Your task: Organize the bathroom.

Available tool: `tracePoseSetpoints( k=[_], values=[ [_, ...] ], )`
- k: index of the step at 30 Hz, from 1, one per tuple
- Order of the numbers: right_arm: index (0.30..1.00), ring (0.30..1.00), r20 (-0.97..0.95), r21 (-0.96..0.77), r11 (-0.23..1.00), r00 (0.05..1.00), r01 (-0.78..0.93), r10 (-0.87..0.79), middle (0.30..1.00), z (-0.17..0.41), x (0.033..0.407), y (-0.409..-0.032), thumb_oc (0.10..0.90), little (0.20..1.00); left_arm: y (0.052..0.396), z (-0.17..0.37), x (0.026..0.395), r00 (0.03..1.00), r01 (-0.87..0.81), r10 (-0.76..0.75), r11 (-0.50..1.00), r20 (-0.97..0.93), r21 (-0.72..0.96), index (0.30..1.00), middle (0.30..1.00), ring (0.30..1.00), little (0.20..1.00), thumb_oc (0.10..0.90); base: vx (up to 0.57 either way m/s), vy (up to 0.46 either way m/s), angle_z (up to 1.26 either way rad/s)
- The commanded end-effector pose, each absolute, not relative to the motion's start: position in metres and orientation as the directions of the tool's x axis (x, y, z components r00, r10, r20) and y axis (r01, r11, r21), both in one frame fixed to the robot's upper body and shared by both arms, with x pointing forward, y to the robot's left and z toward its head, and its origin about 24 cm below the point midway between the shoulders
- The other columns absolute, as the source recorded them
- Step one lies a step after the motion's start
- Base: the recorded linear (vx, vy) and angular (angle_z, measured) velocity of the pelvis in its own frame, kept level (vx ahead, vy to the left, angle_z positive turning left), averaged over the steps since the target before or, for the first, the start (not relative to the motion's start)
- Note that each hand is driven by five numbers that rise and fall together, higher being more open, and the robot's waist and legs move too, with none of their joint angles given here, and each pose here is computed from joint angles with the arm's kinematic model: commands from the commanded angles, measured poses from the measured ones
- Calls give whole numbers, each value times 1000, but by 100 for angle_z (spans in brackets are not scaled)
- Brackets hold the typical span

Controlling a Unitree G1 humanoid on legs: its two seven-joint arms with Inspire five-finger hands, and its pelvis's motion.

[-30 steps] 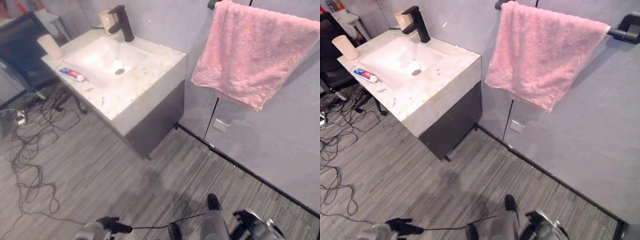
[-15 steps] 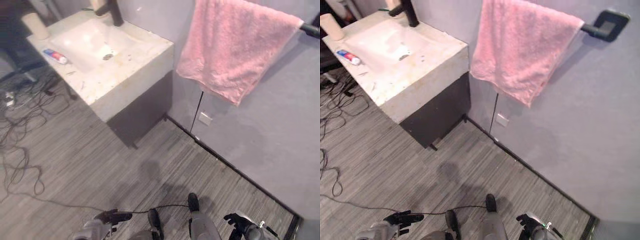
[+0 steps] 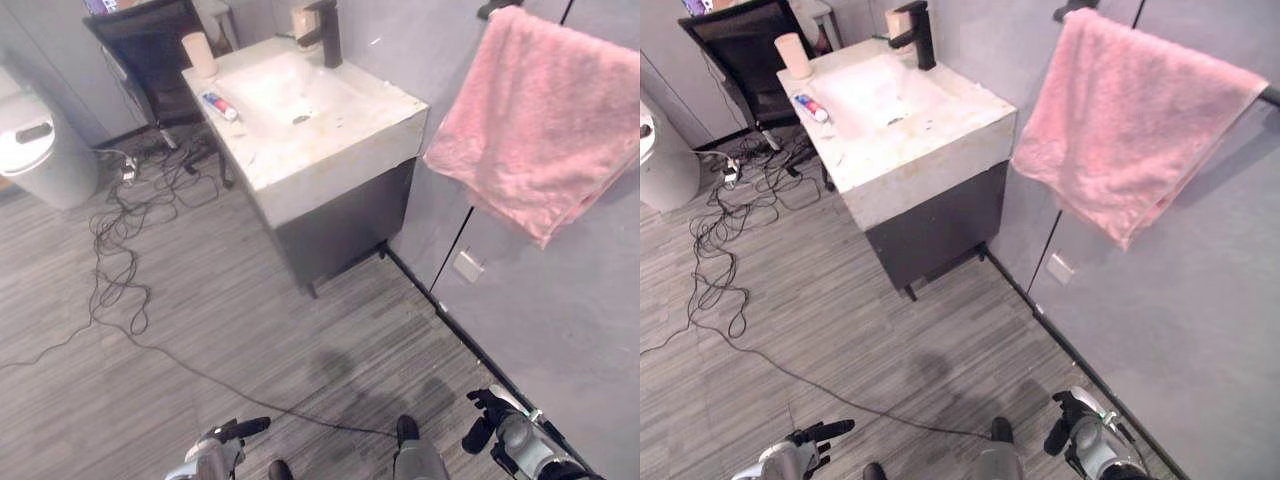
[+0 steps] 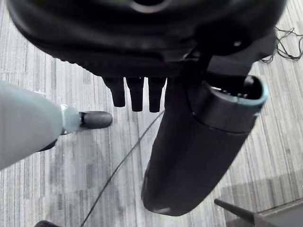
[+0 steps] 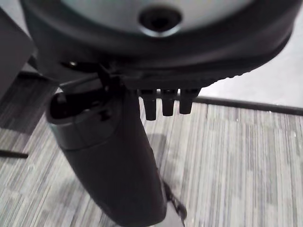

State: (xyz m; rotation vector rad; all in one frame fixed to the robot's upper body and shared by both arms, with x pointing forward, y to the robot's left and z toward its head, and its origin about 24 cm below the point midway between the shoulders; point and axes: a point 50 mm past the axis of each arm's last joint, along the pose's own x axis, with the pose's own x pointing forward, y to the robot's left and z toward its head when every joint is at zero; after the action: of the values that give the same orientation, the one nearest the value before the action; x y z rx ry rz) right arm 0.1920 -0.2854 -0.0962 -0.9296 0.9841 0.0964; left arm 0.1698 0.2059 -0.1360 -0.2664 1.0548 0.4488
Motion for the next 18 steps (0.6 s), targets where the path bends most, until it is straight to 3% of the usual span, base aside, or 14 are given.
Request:
tracePoseSetpoints(
  k=[1, 7, 13, 17, 18],
  values=[
    [900, 900, -717, -671, 563, 613, -482, -332, 900, -87, 200, -293, 800, 900, 236, -121, 182, 446, -557, 336, 829, -830, 36, 900, 900, 900, 900, 800, -15, 415, 34],
    [900, 900, -690, -691, 561, 645, -455, -327, 900, -84, 199, -295, 800, 900, 247, -122, 173, 417, -605, 373, 794, -829, 52, 900, 900, 900, 900, 800, 114, 433, 3],
    [900, 900, -729, -635, 572, 648, -519, -221, 900, -93, 193, -278, 800, 900, 275, -124, 147, 325, -617, 440, 770, -837, 165, 900, 900, 900, 900, 800, 150, 181, -49],
    [900, 900, -737, -607, 648, 630, -460, -244, 900, -99, 184, -274, 800, 900, 272, -118, 162, 378, -509, 428, 837, -821, 202, 900, 900, 900, 900, 800, 147, 90, 16],
    [900, 900, -726, -613, 648, 647, -452, -235, 900, -98, 190, -269, 800, 900, 266, -110, 181, 436, -490, 427, 851, -792, 188, 900, 900, 900, 900, 800, 3, 85, 111]
  ],
)
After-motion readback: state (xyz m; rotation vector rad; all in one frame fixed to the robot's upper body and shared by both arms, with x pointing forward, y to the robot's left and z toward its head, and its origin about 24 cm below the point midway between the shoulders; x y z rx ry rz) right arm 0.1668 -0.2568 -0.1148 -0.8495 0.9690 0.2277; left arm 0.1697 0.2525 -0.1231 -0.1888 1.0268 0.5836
